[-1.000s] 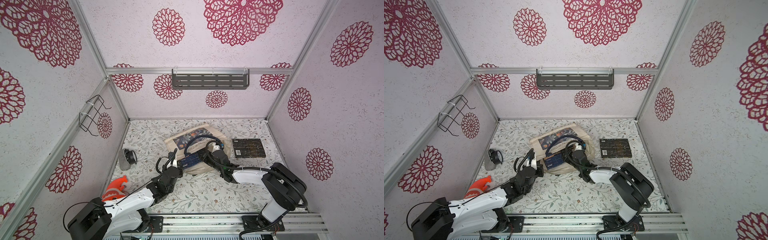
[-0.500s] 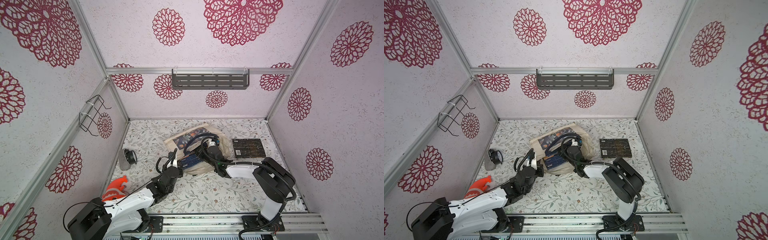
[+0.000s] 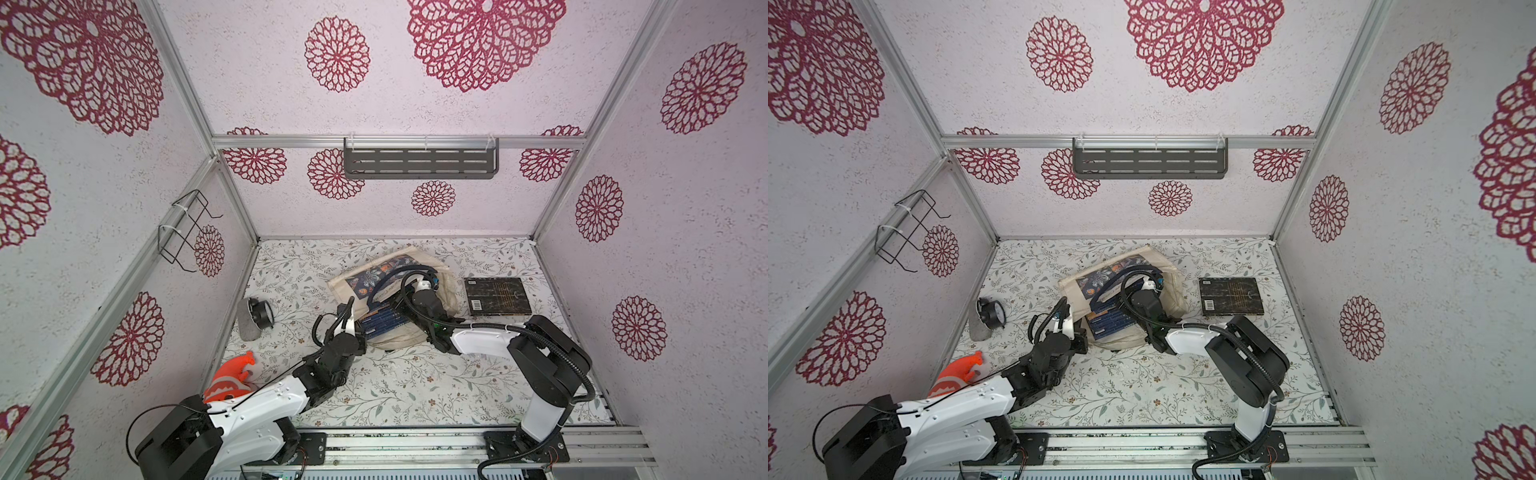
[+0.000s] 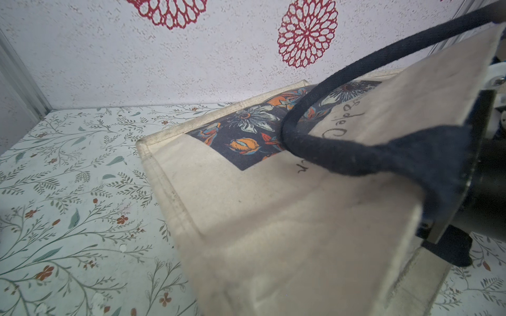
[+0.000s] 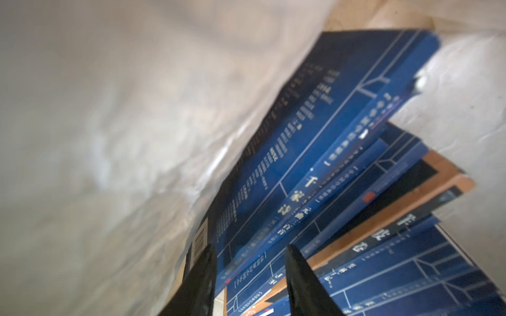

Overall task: Take out the books from the canvas bag
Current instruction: Pick up the book from the canvas bag.

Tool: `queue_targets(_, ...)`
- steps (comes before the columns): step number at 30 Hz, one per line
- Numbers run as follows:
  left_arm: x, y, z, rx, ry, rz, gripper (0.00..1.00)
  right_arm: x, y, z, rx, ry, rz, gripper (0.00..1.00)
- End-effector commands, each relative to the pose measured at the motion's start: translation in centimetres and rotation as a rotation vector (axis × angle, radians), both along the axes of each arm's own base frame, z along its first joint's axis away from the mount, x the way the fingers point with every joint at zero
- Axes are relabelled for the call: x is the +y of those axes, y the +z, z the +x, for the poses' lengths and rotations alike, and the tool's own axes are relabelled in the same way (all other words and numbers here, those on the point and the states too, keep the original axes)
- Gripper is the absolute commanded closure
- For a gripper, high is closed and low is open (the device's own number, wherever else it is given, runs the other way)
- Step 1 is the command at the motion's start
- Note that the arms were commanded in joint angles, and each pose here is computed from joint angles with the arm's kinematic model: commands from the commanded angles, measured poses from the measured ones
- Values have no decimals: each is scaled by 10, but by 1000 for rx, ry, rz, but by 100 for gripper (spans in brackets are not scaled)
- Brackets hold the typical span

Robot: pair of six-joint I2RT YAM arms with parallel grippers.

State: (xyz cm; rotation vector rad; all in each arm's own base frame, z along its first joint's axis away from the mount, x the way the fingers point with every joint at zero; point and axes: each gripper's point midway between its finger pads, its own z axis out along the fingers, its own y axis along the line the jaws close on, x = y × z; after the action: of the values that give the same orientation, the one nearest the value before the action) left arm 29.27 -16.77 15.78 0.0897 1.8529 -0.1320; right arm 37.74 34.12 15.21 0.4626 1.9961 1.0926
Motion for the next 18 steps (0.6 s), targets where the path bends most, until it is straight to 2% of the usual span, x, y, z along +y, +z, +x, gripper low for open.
queue_targets(1,-4,27,2,-71,-5,-71,100,2,50,9,-110,-27,43,58)
queue_targets(13,-3,26,3,-71,-3,-62,100,13,41,24,-91,-7,55,72)
queue_targets(18,-4,26,3,-70,-5,-61,100,16,52,29,-114,-11,55,75)
